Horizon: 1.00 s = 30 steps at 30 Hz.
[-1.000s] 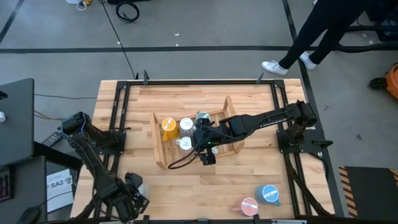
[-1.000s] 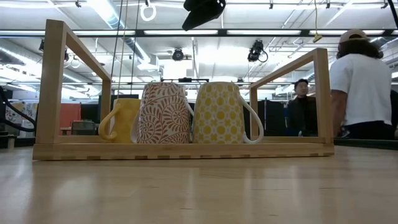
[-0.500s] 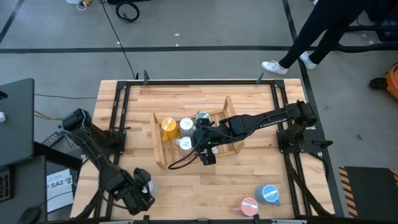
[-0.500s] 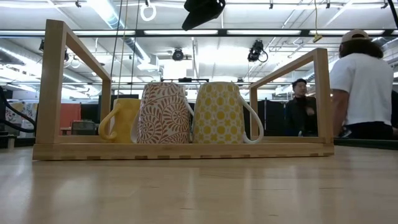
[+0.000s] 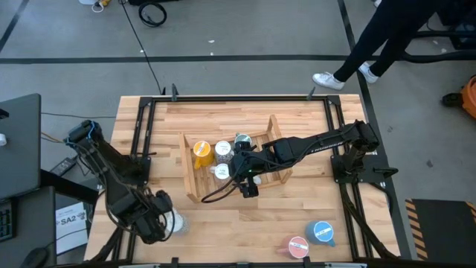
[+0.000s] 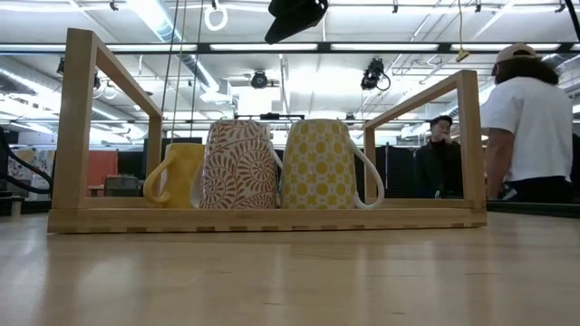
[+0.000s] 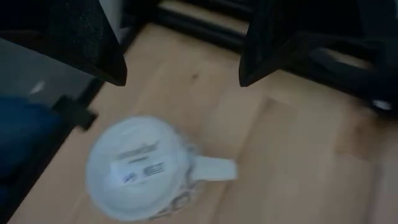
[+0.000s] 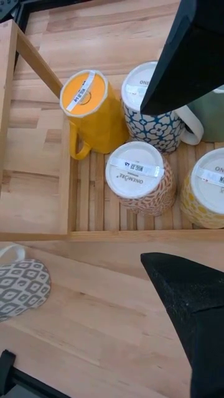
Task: Place coffee mugs
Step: Put the pink mug on the shelf
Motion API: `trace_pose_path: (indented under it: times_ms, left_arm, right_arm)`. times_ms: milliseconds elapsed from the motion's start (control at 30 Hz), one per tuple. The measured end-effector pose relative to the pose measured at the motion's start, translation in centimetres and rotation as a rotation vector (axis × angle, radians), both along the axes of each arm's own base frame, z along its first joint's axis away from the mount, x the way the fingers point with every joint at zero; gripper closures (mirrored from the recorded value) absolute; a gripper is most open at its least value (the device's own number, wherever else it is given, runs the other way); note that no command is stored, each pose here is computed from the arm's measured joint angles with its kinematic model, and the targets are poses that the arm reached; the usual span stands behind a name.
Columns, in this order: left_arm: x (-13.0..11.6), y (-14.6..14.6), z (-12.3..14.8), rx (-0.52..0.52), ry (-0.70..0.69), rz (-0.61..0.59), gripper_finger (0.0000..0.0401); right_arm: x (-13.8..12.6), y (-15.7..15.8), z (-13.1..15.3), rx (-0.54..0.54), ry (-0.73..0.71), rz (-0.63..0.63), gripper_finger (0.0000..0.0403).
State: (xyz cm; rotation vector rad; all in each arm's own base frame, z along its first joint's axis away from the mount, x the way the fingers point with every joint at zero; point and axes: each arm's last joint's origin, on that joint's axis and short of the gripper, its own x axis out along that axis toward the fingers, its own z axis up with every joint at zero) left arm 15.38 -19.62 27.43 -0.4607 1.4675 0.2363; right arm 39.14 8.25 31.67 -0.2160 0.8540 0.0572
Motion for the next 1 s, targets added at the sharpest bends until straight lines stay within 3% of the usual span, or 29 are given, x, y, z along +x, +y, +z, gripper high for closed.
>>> trace_pose_path:
  times_ms: [167, 400, 533, 800, 1000]
  left_arm:
    - [-0.3, 0.5, 0.3, 0.049, -0.021, -0.183, 0.0085]
    - [-0.2, 0.6, 0.3, 0.113, -0.083, -0.307, 0.0085]
    - [-0.1, 0.5, 0.3, 0.116, -0.094, -0.313, 0.0085]
    - [0.1, 0.7, 0.3, 0.173, -0.153, -0.282, 0.0085]
    - [0.2, 0.7, 0.3, 0.19, -0.168, -0.277, 0.0085]
  right_arm:
    - [0.0, 0.0, 0.0, 0.001, -0.002, -0.001, 0.0019]
    - [0.2, 0.0, 0.2, 0.094, -0.029, -0.099, 0.0019]
    - [0.0, 0.2, 0.0, 0.177, 0.0, -0.144, 0.0019]
    - [-2.3, 3.2, 0.4, 0.348, 0.158, 0.017, 0.0019]
    - [-5.0, 6.6, 1.5, 0.442, 0.228, -0.003, 0.0019]
